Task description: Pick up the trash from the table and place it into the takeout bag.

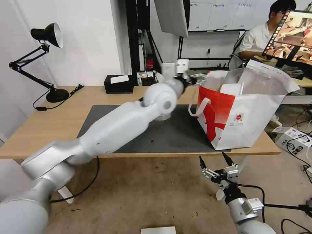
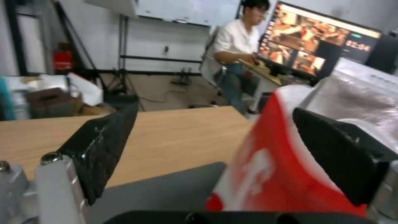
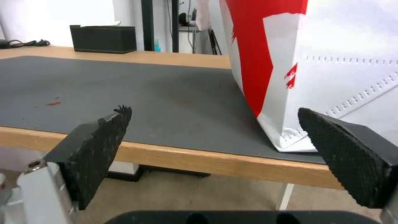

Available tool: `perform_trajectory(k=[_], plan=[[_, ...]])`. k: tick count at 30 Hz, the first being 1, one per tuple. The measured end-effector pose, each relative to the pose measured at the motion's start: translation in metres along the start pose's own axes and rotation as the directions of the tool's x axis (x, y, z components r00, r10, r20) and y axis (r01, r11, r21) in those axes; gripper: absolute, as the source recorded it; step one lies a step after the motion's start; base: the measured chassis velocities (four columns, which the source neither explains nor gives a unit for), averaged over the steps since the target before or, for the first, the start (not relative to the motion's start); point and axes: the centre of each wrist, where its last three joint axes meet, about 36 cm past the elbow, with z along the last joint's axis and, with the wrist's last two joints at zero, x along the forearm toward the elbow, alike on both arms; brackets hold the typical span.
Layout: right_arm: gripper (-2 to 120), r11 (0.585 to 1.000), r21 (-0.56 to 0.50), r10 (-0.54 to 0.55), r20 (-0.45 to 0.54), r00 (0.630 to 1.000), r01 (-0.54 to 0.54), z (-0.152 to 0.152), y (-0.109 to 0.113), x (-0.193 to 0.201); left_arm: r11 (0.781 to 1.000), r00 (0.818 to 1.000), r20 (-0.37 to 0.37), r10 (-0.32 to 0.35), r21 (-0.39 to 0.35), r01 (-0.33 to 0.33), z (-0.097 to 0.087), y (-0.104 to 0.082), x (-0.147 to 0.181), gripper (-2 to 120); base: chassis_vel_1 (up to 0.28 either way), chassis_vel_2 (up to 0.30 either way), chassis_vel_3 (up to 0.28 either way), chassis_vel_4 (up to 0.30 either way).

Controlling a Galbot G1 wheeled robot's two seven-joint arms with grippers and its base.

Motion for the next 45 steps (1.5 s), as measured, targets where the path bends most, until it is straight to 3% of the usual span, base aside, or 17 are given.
perform_trajectory(k=[2, 3, 6, 7, 10, 11, 14, 15, 17, 23, 26, 27, 31, 38, 45], plan=[[100, 1.000, 0.000, 0.000, 0.000, 1.000, 0.000, 0.000, 0.000, 0.000, 1.000, 1.000, 0.018, -0.018, 0.004, 0.018, 0.012, 0.023, 0.022, 100, 0.000, 0.000, 0.000, 0.000], [100, 1.000, 0.000, 0.000, 0.000, 1.000, 0.000, 0.000, 0.000, 0.000, 1.000, 1.000, 0.018, -0.018, 0.004, 0.018, 0.012, 0.023, 0.022, 100, 0.000, 0.000, 0.000, 0.000], [100, 1.000, 0.000, 0.000, 0.000, 1.000, 0.000, 0.000, 0.000, 0.000, 0.999, 0.996, 0.078, -0.042, -0.028, 0.044, 0.034, 0.063, 0.064, 100, 0.000, 0.000, 0.000, 0.000], [100, 1.000, 0.000, 0.000, 0.000, 1.000, 0.000, 0.000, 0.000, 0.000, 0.999, 0.996, 0.078, -0.042, -0.028, 0.044, 0.034, 0.063, 0.064, 100, 0.000, 0.000, 0.000, 0.000], [100, 1.000, 0.000, 0.000, 0.000, 1.000, 0.000, 0.000, 0.000, 0.000, 0.996, 0.990, 0.118, -0.078, -0.043, 0.084, 0.070, 0.099, 0.110, 100, 0.000, 0.000, 0.000, 0.000], [100, 1.000, 0.000, 0.000, 0.000, 1.000, 0.000, 0.000, 0.000, 0.000, 0.996, 0.990, 0.118, -0.078, -0.043, 0.084, 0.070, 0.099, 0.110, 100, 0.000, 0.000, 0.000, 0.000], [100, 1.000, 0.000, 0.000, 0.000, 1.000, 0.000, 0.000, 0.000, 0.000, 0.984, 0.978, 0.152, -0.143, -0.080, 0.157, 0.102, 0.132, 0.157, 100, 0.000, 0.000, 0.000, 0.000], [100, 1.000, 0.000, 0.000, 0.000, 1.000, 0.000, 0.000, 0.000, 0.000, 0.984, 0.978, 0.152, -0.143, -0.080, 0.157, 0.102, 0.132, 0.157, 100, 0.000, 0.000, 0.000, 0.000], [100, 1.000, 0.000, 0.000, 0.000, 1.000, 0.000, 0.000, 0.000, 0.000, 0.972, 0.968, 0.173, -0.181, -0.117, 0.202, 0.123, 0.147, 0.184, 100, 0.000, 0.000, 0.000, 0.000], [100, 1.000, 0.000, 0.000, 0.000, 1.000, 0.000, 0.000, 0.000, 0.000, 0.957, 0.950, 0.237, -0.203, -0.156, 0.243, 0.153, 0.157, 0.203, 100, 0.000, 0.000, 0.000, 0.000], [100, 1.000, 0.000, 0.000, 0.000, 1.000, 0.000, 0.000, 0.000, 0.000, 0.940, 0.940, 0.281, -0.193, -0.220, 0.259, 0.177, 0.164, 0.216, 100, 0.000, 0.000, 0.000, 0.000], [100, 1.000, 0.000, 0.000, 0.000, 1.000, 0.000, 0.000, 0.000, 0.000, 0.940, 0.940, 0.281, -0.193, -0.220, 0.259, 0.177, 0.164, 0.216, 100, 0.000, 0.000, 0.000, 0.000], [100, 1.000, 0.000, 0.000, 0.000, 1.000, 0.000, 0.000, 0.000, 0.000, 0.905, 0.914, 0.336, -0.227, -0.273, 0.325, 0.205, 0.178, 0.243, 100, 0.000, 0.000, 0.000, 0.000], [100, 1.000, 0.000, 0.000, 0.000, 1.000, 0.000, 0.000, 0.000, 0.000, 0.879, 0.889, 0.335, -0.311, -0.254, 0.403, 0.236, 0.180, 0.285, 100, 0.000, 0.000, 0.000, 0.000], [100, 1.000, 0.000, 0.000, 0.000, 1.000, 0.000, 0.000, 0.000, 0.000, 0.876, 0.896, 0.245, -0.369, -0.229, 0.424, 0.259, 0.173, 0.329, 100, 0.000, 0.000, 0.000, 0.000]])
